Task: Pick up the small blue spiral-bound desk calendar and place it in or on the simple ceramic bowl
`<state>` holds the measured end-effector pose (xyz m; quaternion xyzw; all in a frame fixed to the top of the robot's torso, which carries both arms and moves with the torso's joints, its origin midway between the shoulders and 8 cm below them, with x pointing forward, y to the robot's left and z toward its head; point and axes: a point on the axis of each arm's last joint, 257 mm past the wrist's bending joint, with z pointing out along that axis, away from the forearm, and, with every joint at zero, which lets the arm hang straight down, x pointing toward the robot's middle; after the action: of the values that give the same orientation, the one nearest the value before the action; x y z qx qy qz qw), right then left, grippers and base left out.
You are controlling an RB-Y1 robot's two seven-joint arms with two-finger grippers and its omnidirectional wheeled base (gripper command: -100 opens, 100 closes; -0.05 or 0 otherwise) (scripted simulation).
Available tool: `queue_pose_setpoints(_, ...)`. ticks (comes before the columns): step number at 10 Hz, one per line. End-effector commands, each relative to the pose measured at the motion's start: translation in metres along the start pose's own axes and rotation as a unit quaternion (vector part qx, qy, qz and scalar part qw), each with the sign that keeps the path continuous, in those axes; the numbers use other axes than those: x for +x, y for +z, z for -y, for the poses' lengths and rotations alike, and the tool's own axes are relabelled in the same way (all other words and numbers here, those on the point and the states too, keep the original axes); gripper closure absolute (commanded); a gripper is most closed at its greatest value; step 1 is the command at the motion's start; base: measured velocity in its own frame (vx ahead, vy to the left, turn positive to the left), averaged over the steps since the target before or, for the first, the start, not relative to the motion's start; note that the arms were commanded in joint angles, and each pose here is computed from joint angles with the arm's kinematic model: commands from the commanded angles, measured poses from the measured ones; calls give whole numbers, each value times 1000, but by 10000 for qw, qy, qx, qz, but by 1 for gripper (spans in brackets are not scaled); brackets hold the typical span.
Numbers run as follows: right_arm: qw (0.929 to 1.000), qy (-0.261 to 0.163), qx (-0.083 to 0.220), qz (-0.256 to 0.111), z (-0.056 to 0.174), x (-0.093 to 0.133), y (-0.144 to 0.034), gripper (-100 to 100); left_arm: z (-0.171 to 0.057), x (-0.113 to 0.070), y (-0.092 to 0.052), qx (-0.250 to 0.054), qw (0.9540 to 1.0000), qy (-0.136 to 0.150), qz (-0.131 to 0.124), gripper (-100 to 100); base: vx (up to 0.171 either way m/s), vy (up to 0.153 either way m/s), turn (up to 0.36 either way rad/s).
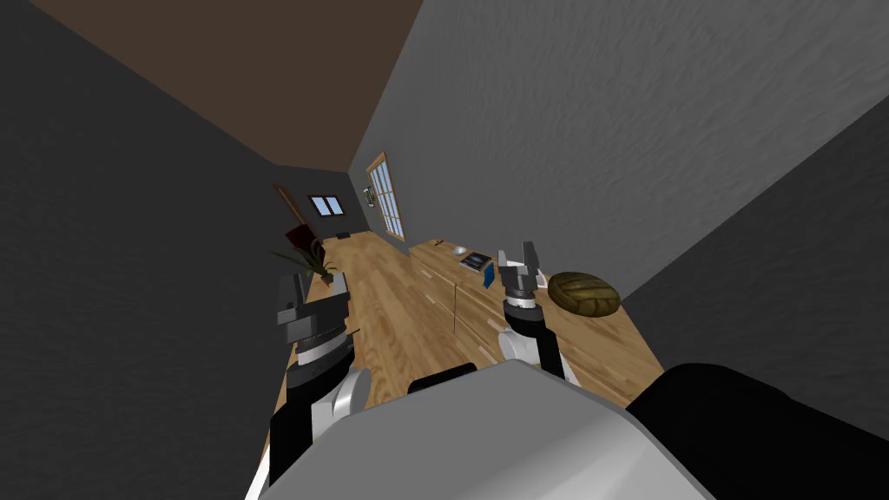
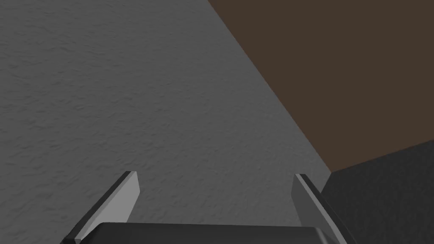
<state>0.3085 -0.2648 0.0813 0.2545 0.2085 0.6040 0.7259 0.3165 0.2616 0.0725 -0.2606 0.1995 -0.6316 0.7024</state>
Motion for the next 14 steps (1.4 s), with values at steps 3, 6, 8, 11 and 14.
queue_pose_setpoints(3,9976,-443,241,-476,17,8,-8,-100,0,0,0,0,10000,0,0,0,16,55,-48)
queue_pose_setpoints(6,9884,-1119,621,-821,46,4,-21,-100,0,0,0,0,10000,-1,1,0,32,125,-99)
queue_pose_setpoints(8,9760,-1687,941,-1004,70,-6,-34,-100,0,0,0,0,10000,-1,1,0,44,161,-129)
queue_pose_setpoints(11,9458,-2608,1494,-1233,108,-31,-58,-100,0,0,0,0,10000,-1,1,0,56,176,-136)
queue_pose_setpoints(14,9159,-3266,1885,-1375,133,-54,-78,-100,0,0,0,0,10000,-1,1,0,34,144,-107)
